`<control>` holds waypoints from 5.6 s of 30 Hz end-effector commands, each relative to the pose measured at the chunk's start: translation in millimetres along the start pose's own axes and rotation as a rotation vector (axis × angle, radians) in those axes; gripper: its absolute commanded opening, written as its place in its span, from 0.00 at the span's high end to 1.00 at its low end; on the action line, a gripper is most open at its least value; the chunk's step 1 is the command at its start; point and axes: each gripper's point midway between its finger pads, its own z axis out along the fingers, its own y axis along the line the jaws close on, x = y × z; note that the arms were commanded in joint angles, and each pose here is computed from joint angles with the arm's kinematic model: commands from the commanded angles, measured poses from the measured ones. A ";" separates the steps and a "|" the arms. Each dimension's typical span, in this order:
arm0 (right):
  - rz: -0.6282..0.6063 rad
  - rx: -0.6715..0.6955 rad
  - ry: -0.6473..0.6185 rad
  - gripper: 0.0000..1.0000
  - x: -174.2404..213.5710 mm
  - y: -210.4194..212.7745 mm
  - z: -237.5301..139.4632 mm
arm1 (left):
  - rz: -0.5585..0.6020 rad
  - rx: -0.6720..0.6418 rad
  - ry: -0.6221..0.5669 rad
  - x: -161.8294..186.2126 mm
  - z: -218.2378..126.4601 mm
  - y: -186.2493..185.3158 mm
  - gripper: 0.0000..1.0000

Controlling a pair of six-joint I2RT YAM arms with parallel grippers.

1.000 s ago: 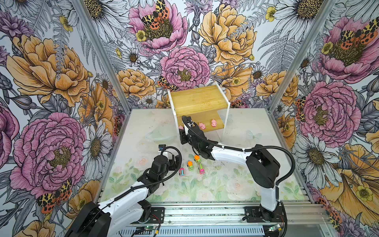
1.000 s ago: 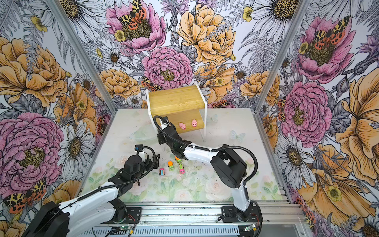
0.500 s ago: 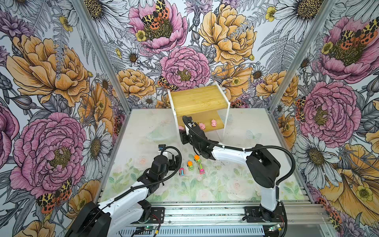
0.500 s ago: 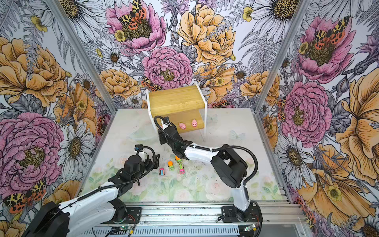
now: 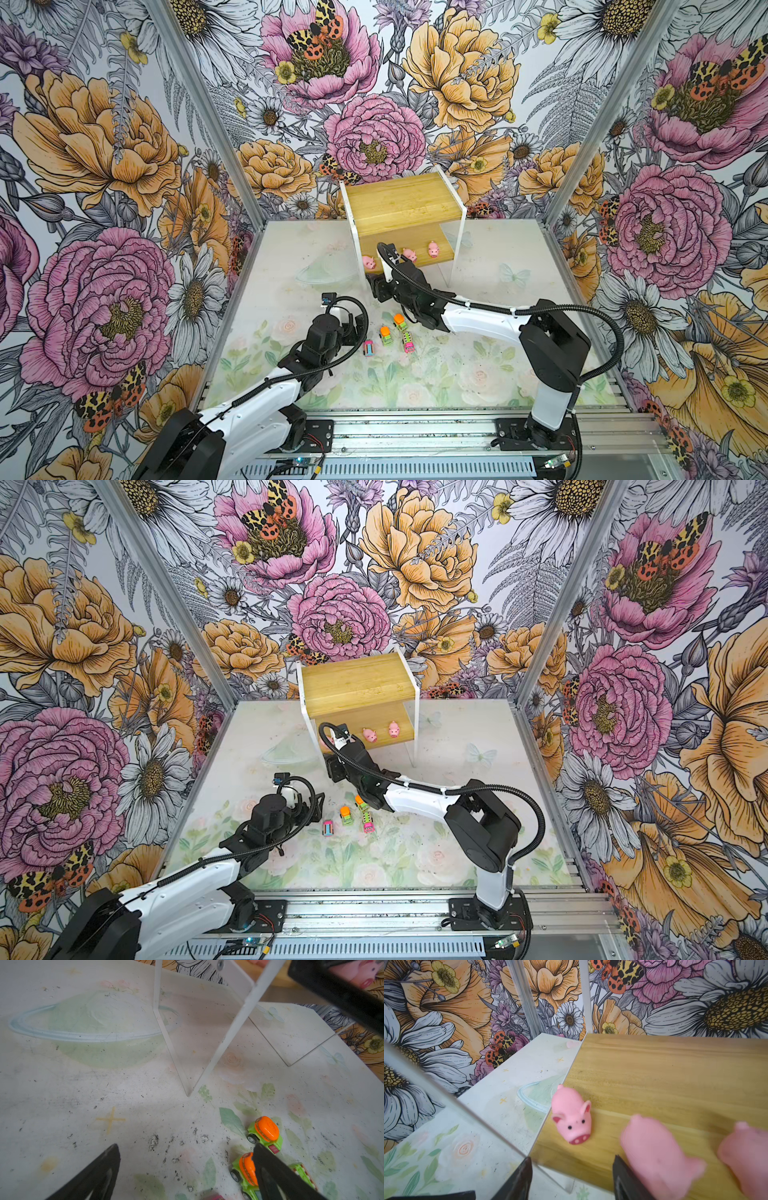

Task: Place and organize the plastic toys onto the shelf
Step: 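Withdraw the right gripper from the shelf and move it over the toy trucks, then close the right gripper on the pink truck with green roof, then lift the truck and carry it above the upper shelf with the right gripper, then lower the truck onto the upper shelf and open the right gripper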

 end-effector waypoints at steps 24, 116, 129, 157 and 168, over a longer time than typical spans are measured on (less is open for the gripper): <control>0.034 -0.147 0.331 0.43 151.2 -15.2 -93.6 | 0.004 0.012 0.012 1.7 2.5 -1.0 0.01; -0.002 0.188 -0.101 0.78 -255.3 -147.4 -134.5 | 0.021 0.029 0.007 -17.9 1.1 -3.9 0.01; 0.102 0.163 0.000 0.79 -228.6 -161.9 -93.8 | 0.013 0.024 0.010 -17.2 -0.1 -2.3 0.01; 0.093 0.146 0.107 0.77 -193.1 -152.2 -63.9 | 0.013 0.014 0.012 -16.7 -0.6 0.3 0.01; 0.091 0.148 0.124 0.75 -187.2 -153.2 -60.0 | 0.012 0.015 0.011 -17.3 -1.4 0.8 0.01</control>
